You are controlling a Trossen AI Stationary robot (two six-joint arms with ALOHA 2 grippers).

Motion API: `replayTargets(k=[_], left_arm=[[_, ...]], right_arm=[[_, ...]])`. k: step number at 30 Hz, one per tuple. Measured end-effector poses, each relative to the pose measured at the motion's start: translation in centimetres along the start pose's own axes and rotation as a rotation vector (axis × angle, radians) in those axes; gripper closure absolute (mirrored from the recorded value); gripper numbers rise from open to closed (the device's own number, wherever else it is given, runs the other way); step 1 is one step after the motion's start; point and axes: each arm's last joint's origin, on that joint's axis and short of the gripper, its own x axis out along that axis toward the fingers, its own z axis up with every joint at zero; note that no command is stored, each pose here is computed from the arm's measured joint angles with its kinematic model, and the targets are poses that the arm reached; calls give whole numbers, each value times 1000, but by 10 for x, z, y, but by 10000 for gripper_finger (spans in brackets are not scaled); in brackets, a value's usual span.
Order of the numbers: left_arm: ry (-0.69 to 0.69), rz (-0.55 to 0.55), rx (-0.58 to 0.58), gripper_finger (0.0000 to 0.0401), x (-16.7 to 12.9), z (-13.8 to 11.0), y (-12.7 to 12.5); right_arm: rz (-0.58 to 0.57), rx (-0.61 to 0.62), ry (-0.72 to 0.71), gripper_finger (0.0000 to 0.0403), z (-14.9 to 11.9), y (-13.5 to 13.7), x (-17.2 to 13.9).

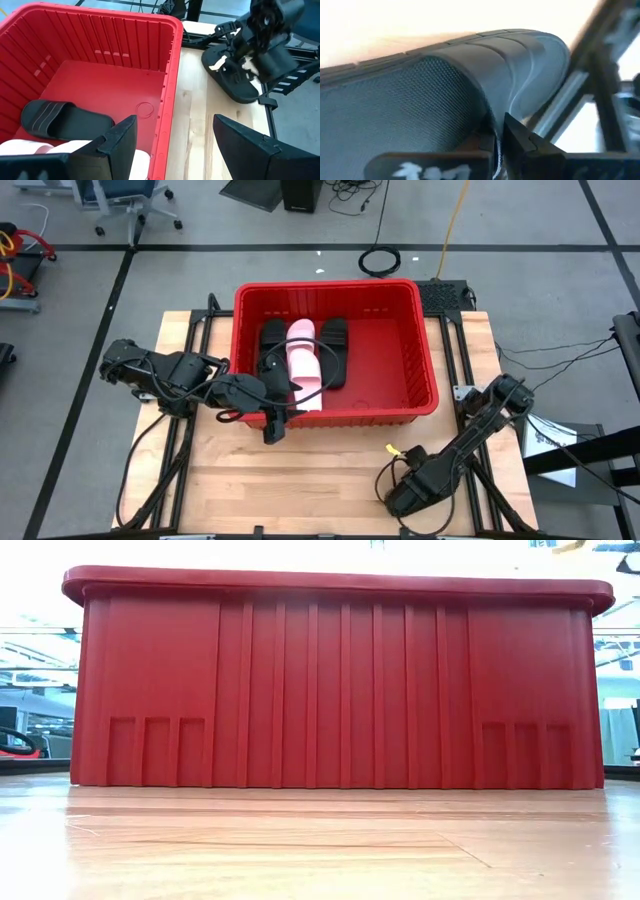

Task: Pick and place slides into bin
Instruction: Put the black slide into the red bin

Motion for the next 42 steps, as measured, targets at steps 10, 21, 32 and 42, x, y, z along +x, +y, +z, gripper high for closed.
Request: replayTargets(k=[10, 21, 32, 42], left_arm=[[-70, -58, 10, 146, -45, 1, 10], [-234, -100, 9, 146, -119, -2, 44], [-220, -52, 19, 146, -141, -13, 60], [-257, 165, 11, 146, -141, -12, 72]], right_arm=[[820, 49, -366, 401, -5, -9, -71], [1533, 44, -1165, 402, 23, -33, -197], [1229, 147, -1760, 402, 107, -66, -252], [700, -128, -1532, 402, 168, -103, -246]])
